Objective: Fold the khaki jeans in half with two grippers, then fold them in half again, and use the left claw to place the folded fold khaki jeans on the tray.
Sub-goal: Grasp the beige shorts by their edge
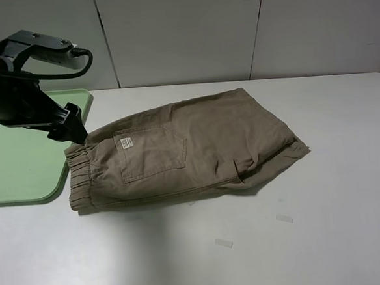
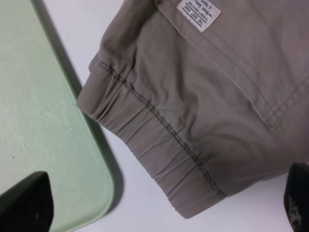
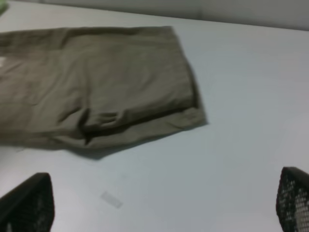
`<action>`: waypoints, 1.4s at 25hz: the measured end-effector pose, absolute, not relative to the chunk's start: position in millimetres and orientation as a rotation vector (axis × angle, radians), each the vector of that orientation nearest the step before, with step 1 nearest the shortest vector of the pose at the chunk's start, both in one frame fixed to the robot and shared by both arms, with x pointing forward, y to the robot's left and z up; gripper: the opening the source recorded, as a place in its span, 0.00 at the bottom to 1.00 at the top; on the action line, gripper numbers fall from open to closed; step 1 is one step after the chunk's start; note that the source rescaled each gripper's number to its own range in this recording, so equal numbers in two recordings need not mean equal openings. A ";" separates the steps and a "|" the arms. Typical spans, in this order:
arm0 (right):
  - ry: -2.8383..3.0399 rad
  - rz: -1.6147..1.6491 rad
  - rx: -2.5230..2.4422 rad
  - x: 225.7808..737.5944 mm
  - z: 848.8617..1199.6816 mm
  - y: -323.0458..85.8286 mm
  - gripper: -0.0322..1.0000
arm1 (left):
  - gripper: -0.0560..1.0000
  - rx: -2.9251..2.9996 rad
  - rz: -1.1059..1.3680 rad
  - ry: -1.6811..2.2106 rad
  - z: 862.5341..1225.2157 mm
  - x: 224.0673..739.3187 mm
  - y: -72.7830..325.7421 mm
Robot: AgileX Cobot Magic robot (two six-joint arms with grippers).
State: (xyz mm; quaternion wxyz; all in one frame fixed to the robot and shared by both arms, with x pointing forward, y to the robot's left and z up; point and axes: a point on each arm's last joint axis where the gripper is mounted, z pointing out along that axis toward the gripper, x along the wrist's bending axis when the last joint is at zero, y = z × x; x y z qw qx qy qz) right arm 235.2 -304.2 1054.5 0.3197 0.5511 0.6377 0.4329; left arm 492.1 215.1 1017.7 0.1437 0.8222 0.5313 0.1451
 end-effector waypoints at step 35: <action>1.303 0.915 1.690 233.9 1054.5 -302.2 1.00 | 0.94 2.056 0.278 1.977 1014.7 486.5 216.6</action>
